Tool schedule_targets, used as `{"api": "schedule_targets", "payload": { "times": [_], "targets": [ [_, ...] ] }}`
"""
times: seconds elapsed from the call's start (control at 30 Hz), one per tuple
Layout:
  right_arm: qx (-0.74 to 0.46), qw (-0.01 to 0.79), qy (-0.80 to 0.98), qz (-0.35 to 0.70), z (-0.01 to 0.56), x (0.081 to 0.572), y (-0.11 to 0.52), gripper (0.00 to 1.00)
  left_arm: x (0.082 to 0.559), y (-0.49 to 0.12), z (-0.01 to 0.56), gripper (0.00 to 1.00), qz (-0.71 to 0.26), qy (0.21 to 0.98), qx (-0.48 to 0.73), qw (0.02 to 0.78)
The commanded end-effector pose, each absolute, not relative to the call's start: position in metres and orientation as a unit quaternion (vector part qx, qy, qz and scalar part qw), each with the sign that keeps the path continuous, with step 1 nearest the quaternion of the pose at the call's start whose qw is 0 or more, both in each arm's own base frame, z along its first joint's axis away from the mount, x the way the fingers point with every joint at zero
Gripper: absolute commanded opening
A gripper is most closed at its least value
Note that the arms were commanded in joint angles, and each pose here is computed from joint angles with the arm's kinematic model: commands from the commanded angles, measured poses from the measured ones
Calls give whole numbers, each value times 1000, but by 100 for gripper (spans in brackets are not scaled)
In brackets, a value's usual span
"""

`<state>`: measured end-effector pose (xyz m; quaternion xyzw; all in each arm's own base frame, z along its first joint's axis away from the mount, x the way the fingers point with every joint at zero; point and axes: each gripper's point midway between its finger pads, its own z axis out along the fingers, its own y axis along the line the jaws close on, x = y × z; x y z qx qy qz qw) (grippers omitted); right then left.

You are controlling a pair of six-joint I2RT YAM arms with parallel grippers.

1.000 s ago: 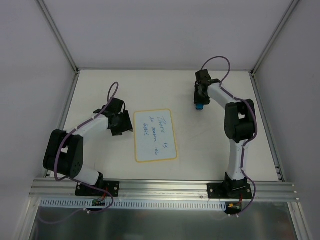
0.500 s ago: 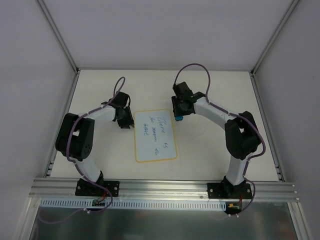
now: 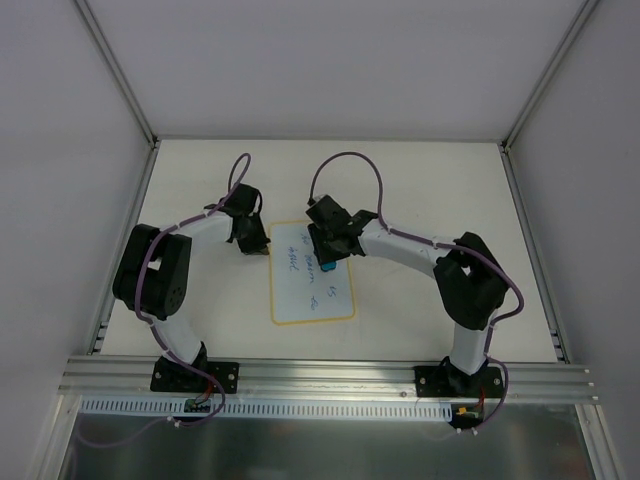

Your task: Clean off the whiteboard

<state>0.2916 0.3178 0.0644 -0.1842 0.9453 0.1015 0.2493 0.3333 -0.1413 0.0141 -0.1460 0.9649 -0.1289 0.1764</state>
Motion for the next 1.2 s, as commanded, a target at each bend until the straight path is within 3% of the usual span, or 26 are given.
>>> {"api": "schedule_targets", "payload": {
  "times": [0.0,0.13,0.2,0.4,0.53,0.93,1.07,1.1,1.17],
  "targets": [
    [-174,250,948,98,67,279,323,4,300,-145,-10,0,-110,975,-151,123],
    [-164,234,953,99,58,268,324,2,290,-151,-14,0,-109,977,-147,112],
    [-163,230,954,99,55,265,324,2,290,-150,-13,10,-107,976,-149,116],
    [-154,227,957,93,52,261,318,0,294,-150,-1,27,-115,973,-147,134],
    [-149,232,957,87,53,259,311,0,301,-154,12,29,-125,971,-139,152],
    [-145,239,956,89,59,258,308,0,305,-167,-12,22,-92,981,-108,135],
    [-147,241,955,90,61,258,308,0,295,-162,-24,8,-76,984,-110,118],
    [-146,241,955,90,61,258,308,0,292,-161,-27,0,-74,984,-113,114],
    [-150,235,956,88,56,256,308,0,281,-160,-33,0,-71,985,-119,99]
  ]
}}
